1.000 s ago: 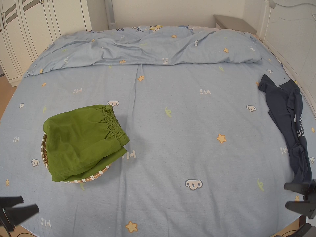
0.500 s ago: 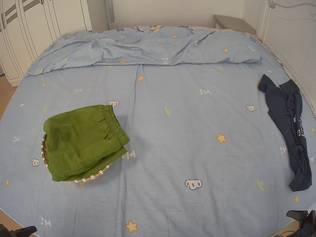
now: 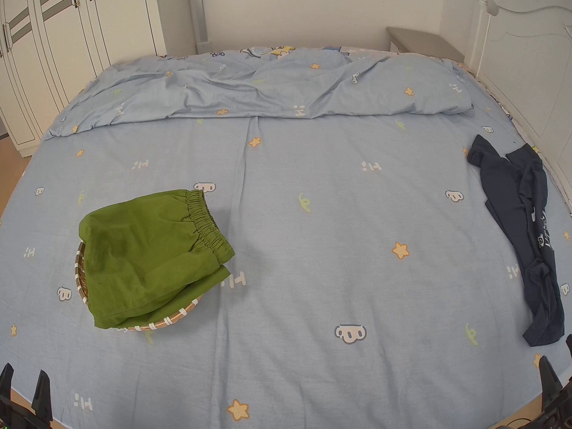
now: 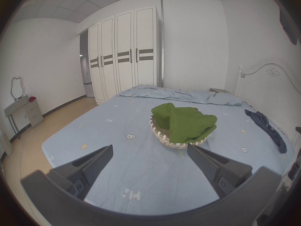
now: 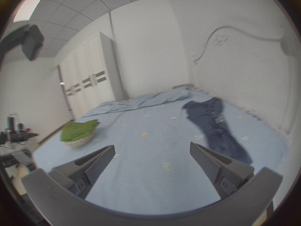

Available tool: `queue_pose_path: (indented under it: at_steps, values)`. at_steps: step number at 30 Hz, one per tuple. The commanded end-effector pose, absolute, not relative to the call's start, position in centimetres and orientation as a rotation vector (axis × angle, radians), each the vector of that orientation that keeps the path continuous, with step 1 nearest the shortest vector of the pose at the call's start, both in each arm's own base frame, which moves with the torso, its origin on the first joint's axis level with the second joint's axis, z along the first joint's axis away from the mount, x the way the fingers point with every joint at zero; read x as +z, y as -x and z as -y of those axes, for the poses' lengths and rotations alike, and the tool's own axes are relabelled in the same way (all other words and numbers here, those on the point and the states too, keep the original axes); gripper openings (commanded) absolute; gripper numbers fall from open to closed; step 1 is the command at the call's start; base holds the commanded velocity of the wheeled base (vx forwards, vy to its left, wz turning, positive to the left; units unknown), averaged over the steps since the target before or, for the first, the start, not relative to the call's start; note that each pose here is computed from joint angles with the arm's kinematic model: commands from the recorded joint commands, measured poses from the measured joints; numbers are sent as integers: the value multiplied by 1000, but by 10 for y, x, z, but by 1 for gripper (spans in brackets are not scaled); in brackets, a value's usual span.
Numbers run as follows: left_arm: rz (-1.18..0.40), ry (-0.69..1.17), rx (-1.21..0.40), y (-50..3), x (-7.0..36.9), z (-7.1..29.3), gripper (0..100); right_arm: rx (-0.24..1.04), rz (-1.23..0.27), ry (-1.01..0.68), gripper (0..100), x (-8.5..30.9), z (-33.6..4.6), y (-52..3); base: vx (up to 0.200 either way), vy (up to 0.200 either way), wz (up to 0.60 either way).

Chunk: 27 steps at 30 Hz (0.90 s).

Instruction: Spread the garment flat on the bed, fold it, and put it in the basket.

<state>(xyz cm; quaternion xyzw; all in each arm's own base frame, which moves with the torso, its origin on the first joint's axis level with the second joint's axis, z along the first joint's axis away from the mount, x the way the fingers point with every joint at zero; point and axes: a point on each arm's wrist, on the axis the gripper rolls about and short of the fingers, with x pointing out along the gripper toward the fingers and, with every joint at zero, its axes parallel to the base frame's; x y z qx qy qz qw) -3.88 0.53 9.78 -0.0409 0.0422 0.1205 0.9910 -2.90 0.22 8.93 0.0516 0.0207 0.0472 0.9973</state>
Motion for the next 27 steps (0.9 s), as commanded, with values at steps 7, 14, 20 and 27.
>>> queue_pose_path:
  at_steps: [7, 14, 20, 27]
  values:
    - [-68, -21, 130, 30, 84, -3, 100, -29, -6, -12, 100, 75, 0, 23, 0, 0, 0]
    - [21, -55, -30, 22, 78, 1, 100, -29, -6, -12, 100, 75, 0, 23, 0, 0, 0]
    - [-1, 15, 26, 22, 76, -1, 100, -26, -1, -5, 100, 76, 0, 23, 0, 0, 0]
    - [-1, 17, 29, 22, 76, -1, 100, -26, -3, -6, 100, 76, 0, 23, 0, 0, 0]
